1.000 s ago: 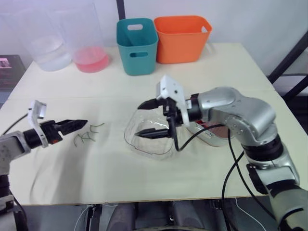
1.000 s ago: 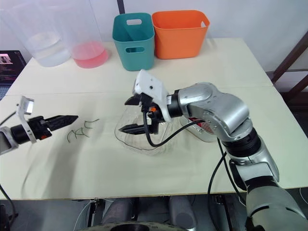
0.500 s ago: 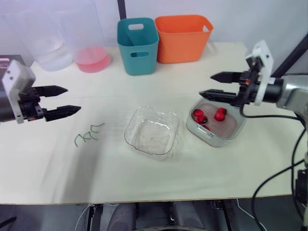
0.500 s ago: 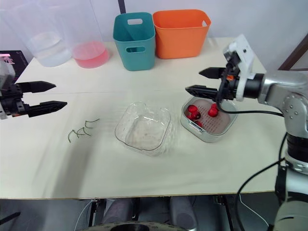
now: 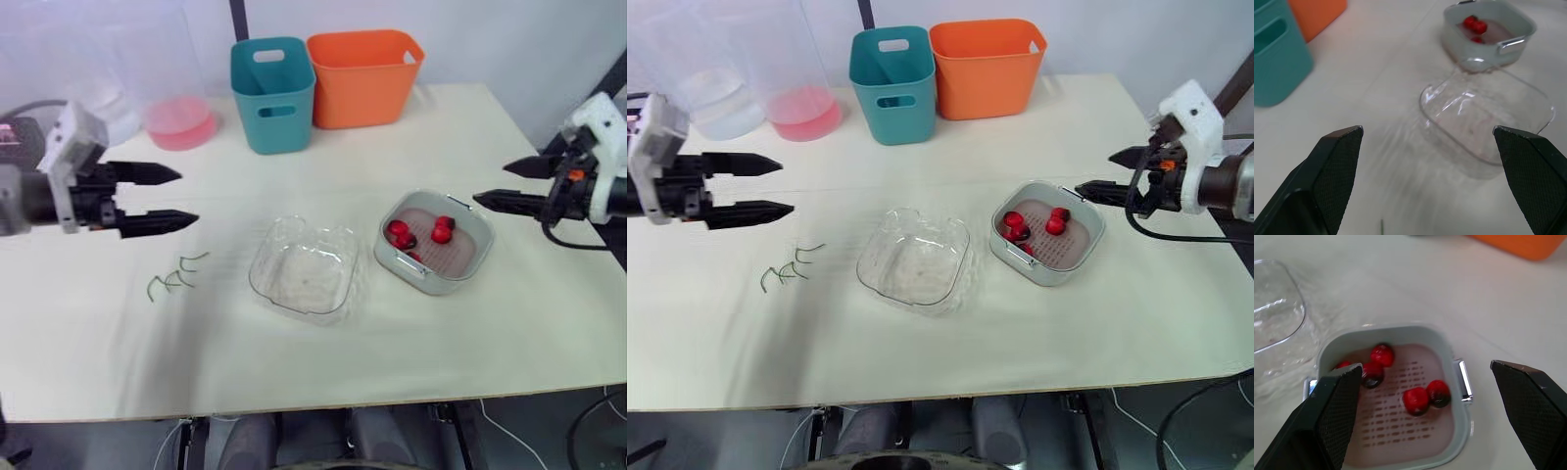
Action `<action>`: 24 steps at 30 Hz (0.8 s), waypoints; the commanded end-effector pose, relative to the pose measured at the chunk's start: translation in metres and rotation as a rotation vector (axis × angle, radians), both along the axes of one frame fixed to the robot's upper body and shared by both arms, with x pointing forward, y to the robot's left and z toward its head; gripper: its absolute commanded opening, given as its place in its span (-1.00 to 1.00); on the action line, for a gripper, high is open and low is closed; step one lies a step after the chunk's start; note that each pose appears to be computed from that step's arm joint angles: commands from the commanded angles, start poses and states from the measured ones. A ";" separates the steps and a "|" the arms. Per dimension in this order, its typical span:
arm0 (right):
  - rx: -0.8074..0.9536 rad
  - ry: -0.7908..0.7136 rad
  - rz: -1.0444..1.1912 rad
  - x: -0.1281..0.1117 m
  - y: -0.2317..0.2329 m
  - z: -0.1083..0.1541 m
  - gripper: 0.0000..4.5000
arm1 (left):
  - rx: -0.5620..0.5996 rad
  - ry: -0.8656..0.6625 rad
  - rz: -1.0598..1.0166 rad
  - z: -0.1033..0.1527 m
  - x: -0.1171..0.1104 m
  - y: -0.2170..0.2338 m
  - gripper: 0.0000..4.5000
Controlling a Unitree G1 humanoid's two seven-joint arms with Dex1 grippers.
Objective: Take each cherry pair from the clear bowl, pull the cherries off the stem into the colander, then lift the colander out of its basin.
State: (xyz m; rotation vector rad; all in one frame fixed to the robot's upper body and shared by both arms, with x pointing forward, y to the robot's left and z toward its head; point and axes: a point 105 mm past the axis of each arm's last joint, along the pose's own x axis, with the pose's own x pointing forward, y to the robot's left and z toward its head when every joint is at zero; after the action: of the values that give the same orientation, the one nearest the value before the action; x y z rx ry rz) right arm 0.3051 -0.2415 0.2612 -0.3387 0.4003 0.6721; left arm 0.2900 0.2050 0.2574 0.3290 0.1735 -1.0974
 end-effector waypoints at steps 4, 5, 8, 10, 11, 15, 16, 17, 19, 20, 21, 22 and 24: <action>-0.115 0.074 0.212 -0.018 0.055 -0.014 1.00 | 0.017 -0.045 -0.241 0.000 -0.014 -0.057 0.99; -0.125 0.102 0.234 -0.022 0.059 -0.021 1.00 | 0.037 -0.051 -0.267 -0.004 -0.016 -0.062 0.99; -0.154 0.179 0.248 -0.028 0.067 -0.044 1.00 | 0.059 -0.057 -0.345 -0.011 -0.026 -0.077 0.99; -0.170 0.196 0.213 -0.025 0.068 -0.053 0.74 | 0.068 -0.065 -0.388 -0.013 -0.033 -0.086 1.00; -0.176 0.205 0.204 -0.025 0.069 -0.058 0.59 | 0.076 -0.071 -0.410 -0.015 -0.036 -0.090 1.00; -0.209 0.226 0.181 -0.025 0.072 -0.069 0.17 | 0.118 -0.106 -0.462 -0.020 -0.045 -0.101 1.00; -0.212 0.231 0.176 -0.025 0.072 -0.070 0.17 | 0.123 -0.114 -0.471 -0.021 -0.046 -0.104 1.00; -0.217 0.234 0.173 -0.025 0.073 -0.072 0.17 | 0.121 -0.120 -0.477 -0.020 -0.047 -0.106 1.00; -0.231 0.236 0.168 -0.025 0.072 -0.075 0.17 | 0.112 -0.126 -0.481 -0.019 -0.048 -0.109 1.00; -0.240 0.237 0.165 -0.025 0.071 -0.077 0.17 | 0.107 -0.129 -0.483 -0.018 -0.048 -0.110 1.00; -0.246 0.238 0.162 -0.024 0.071 -0.079 0.17 | 0.103 -0.132 -0.483 -0.017 -0.048 -0.111 1.00; -0.249 0.238 0.160 -0.024 0.071 -0.080 0.17 | 0.101 -0.134 -0.484 -0.017 -0.048 -0.111 1.00; -0.253 0.238 0.157 -0.023 0.070 -0.082 0.17 | 0.098 -0.136 -0.484 -0.016 -0.048 -0.112 1.00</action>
State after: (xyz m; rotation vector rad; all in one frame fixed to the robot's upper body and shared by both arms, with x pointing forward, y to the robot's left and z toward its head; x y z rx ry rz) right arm 0.2802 -0.1742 0.1718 -0.5086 0.7427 0.8211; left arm 0.2456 0.0963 0.2338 0.5223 0.0664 -1.5346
